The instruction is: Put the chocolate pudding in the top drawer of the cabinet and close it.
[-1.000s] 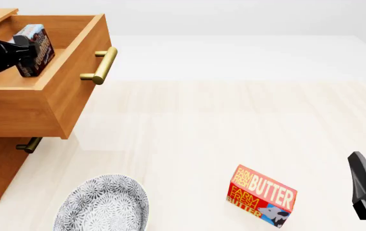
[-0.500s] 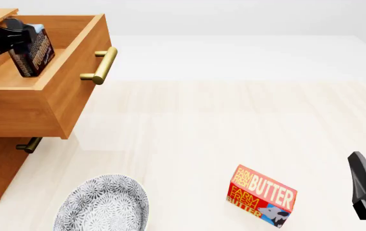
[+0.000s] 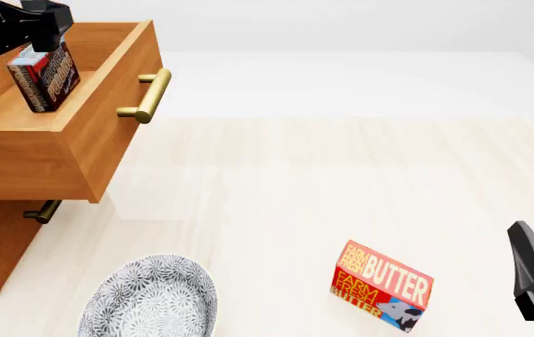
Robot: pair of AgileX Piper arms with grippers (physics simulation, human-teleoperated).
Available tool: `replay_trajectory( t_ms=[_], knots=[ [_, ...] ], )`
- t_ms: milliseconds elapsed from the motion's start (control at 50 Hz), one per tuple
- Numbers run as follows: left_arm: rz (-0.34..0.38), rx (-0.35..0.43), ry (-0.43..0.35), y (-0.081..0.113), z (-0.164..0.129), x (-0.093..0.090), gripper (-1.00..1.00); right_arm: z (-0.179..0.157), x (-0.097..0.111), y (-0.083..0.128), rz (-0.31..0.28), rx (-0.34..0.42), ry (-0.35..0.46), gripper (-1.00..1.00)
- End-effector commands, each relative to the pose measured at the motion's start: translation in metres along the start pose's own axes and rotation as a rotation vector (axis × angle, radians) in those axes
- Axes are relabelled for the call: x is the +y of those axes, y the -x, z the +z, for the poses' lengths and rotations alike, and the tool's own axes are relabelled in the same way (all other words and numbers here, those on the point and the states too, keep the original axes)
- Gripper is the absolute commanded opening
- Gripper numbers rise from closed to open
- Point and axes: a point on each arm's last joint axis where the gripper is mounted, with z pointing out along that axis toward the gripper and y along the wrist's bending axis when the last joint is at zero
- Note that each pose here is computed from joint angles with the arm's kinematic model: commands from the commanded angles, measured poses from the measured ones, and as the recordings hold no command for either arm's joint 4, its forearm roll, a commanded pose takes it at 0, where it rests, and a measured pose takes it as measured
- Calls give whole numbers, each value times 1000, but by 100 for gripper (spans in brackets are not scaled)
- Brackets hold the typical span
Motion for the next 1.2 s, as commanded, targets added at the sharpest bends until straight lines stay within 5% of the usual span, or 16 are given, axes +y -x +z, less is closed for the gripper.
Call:
replay_trajectory(
  t_ms=[20, 580, 660, 1200],
  knots=[
    [16, -21, -77, 13, -2, -20, 100, 0, 0, 0, 0, 0, 0, 100],
    [-53, -14, -270, 22, 20, -77, 100, 0, 0, 0, 0, 0, 0, 100],
    [-134, -33, -315, 20, 15, -88, 100, 0, 0, 0, 0, 0, 0, 100],
    [-161, 90, -431, 16, 49, -146, 100, 0, 0, 0, 0, 0, 0, 100]
  ],
)
